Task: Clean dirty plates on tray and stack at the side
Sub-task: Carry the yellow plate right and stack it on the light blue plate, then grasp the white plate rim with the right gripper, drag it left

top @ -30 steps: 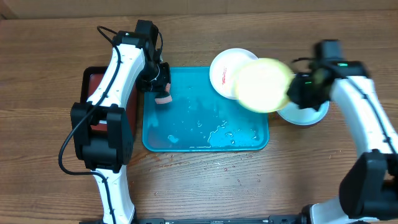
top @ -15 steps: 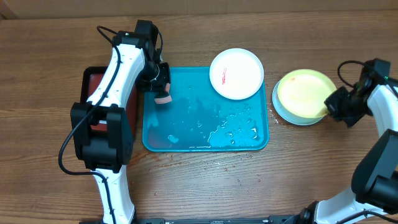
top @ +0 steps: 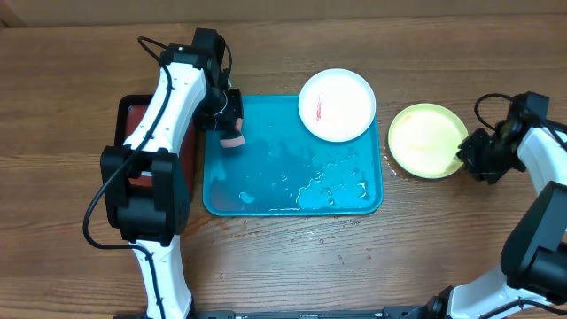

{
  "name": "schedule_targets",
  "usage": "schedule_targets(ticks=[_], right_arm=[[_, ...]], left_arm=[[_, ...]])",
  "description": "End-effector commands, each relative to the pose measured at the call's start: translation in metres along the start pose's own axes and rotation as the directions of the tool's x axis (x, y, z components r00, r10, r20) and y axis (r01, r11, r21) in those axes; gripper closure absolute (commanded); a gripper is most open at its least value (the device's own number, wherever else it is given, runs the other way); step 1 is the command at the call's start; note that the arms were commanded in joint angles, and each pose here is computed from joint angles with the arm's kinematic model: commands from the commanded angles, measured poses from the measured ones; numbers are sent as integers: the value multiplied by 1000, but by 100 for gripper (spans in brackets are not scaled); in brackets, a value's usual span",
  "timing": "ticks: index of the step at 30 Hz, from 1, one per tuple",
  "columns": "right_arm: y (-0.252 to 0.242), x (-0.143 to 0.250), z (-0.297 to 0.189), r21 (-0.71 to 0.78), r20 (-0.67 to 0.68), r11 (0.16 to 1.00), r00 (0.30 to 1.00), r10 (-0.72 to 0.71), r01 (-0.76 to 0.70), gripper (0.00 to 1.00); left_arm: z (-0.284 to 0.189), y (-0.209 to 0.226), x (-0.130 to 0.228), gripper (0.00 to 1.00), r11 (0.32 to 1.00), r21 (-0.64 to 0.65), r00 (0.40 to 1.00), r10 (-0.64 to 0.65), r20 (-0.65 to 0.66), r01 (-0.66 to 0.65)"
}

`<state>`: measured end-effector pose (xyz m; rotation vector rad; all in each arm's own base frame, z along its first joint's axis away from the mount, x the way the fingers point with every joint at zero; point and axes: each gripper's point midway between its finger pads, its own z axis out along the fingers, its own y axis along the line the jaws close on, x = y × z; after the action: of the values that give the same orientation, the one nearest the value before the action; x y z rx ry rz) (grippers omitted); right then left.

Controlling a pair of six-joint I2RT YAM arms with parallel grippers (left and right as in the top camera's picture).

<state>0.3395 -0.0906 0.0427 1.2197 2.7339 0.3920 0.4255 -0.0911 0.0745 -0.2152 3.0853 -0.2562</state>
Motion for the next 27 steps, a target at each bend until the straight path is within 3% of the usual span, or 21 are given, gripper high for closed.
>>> schedule_targets(ticks=[1,7,9,12,21,27], right_arm=[[42,-9,-27,-137,14,985,994,-105,106,70],[100,0,-54,-199,41,952,973,-227,231,70],[130,19,-49,-217,50,928,953,-299,303,70],[151,32,-38,-170,78,937,952,-297,306,70],[202,68,4,-111,160,930,930,-330,350,75],[192,75,41,-49,104,956,954,-282,288,76]], left_arm=[[-4,-1,-4,96,999,-19,998,46,31,-45],[-47,-4,-19,96,999,-19,994,45,99,-43],[-75,-10,-26,96,997,-23,985,73,153,-70],[-90,-21,-28,96,991,-22,974,132,183,-131],[-84,-36,-21,96,980,-53,965,199,172,-192],[-84,-36,-22,96,979,-60,964,201,174,-194]])
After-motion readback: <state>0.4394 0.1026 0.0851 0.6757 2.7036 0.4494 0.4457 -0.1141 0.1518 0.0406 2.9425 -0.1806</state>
